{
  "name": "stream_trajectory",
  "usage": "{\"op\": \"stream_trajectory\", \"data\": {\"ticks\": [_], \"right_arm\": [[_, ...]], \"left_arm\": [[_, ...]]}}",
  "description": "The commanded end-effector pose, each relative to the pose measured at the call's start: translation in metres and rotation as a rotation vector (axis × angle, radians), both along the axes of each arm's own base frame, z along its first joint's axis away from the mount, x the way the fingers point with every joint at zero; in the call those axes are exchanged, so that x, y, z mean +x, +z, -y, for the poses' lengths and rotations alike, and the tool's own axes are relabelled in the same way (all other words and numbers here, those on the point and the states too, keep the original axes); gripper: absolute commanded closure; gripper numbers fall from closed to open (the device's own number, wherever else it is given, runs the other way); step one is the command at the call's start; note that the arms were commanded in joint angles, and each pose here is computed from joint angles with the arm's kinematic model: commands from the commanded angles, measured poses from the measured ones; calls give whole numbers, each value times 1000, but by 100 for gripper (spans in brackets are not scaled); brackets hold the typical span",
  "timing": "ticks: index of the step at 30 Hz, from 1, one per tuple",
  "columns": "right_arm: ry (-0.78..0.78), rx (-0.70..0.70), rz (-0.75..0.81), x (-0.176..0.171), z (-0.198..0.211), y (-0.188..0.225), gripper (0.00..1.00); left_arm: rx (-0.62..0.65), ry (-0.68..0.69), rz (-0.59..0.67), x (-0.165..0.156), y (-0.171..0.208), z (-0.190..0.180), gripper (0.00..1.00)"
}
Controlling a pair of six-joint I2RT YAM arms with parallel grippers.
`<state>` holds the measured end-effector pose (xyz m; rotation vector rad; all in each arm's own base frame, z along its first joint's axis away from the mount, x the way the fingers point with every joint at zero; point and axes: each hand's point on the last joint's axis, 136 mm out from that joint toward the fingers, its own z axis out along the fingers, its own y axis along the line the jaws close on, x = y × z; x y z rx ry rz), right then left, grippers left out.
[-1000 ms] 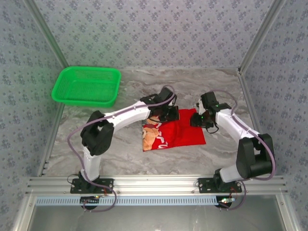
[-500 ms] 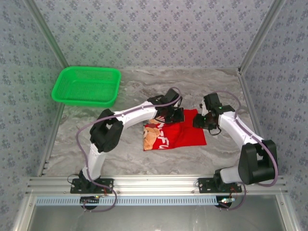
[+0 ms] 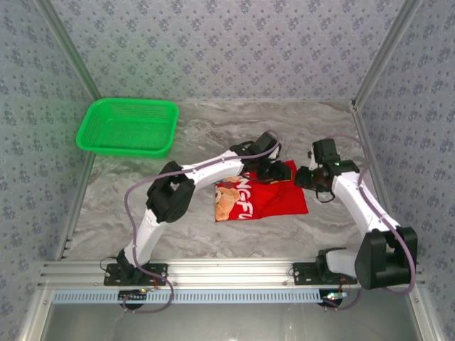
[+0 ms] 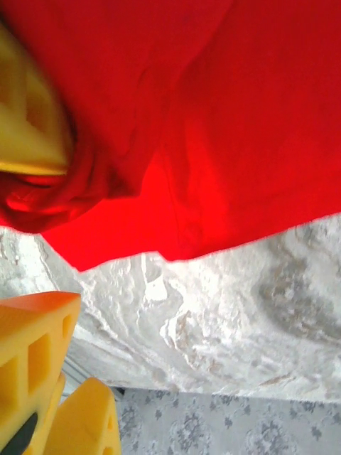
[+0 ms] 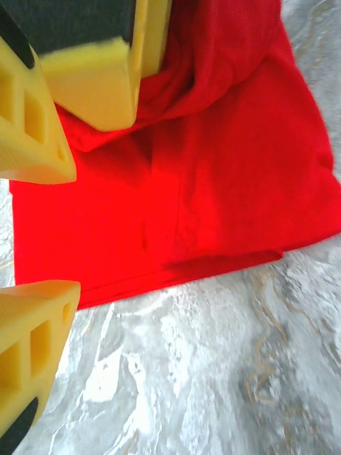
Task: Fold the inside-out t-shirt
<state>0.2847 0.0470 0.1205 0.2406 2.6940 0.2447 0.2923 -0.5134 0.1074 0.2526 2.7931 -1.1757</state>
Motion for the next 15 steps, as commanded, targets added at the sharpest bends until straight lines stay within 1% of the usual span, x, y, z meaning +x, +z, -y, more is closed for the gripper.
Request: {"op": "stream_trajectory", "data": {"ticks": [1,5,9,12,13,15], "right_arm": [[-96,-11,34,-8,16,11,58],[-162,-22,109,-12,29,28,58],[-217,-42,194,-18,40,47,57],[-238,-50,270,-21,45,65,57],[-250,-50,298,-20,46,71,57],[-211,-24,312,-20,37,74,56]], "left_arm": [[-58,-54,12,-4,24,17,50],[-74,-101,42,-2,35,24,43],[-99,-165,118,-2,58,27,33],[-80,-198,194,0,73,17,28],[-73,-209,223,0,78,12,25],[-68,-223,265,2,88,2,19]]}}
